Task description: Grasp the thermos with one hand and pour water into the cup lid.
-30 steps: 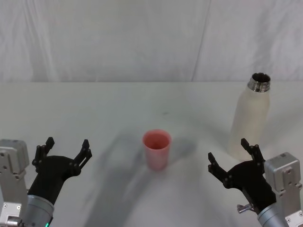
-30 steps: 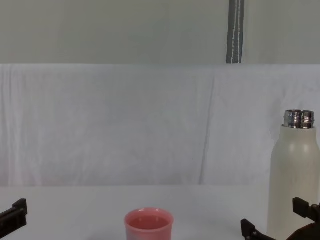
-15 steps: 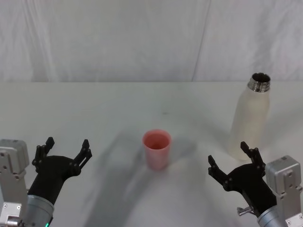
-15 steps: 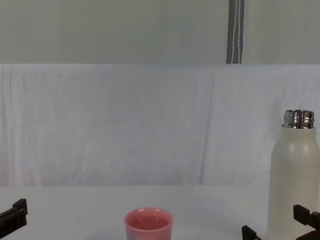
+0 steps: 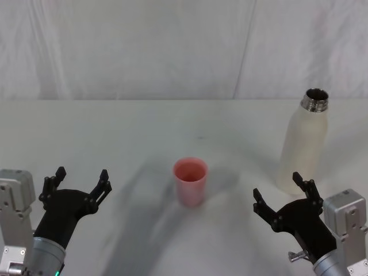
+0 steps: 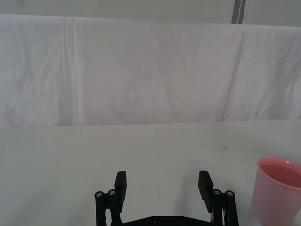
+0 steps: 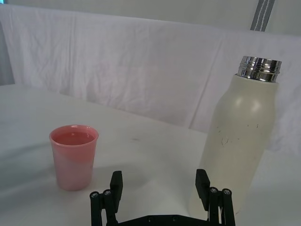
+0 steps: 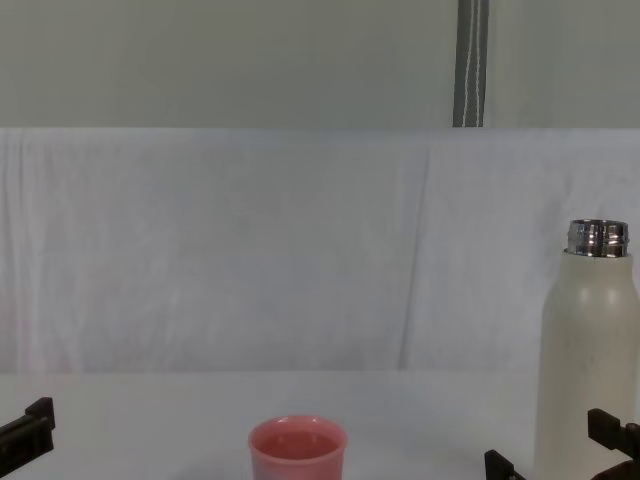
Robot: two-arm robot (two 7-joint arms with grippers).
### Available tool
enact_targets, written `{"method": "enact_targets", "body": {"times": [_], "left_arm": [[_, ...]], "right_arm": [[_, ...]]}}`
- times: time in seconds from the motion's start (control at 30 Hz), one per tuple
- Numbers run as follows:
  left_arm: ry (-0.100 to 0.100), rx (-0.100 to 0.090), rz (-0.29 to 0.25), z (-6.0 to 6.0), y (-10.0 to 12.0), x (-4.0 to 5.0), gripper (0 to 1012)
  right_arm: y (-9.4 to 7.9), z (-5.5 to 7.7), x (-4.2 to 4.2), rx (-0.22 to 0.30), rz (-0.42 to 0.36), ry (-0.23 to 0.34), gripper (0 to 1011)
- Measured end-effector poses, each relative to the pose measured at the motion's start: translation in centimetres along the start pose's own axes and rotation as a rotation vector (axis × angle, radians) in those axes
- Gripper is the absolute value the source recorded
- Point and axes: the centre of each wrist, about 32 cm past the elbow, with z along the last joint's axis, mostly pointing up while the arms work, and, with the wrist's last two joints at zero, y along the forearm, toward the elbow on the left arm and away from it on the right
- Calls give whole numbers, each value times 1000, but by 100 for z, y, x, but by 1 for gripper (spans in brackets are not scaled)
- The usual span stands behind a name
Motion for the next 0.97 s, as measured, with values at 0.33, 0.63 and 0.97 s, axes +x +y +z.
{"method": "enact_targets", "body": {"times": [0.33,0.63,0.97], "left_arm": [[0,0,0,0,0,0,1001],[0,0,0,0,0,0,1001],[0,0,0,0,0,0,1001]], "right_arm": [[1,1,-1,0,0,-1,1000],[1,2,-1,0,0,-1,1000],[1,3,-1,-1,0,-1,1000]]}}
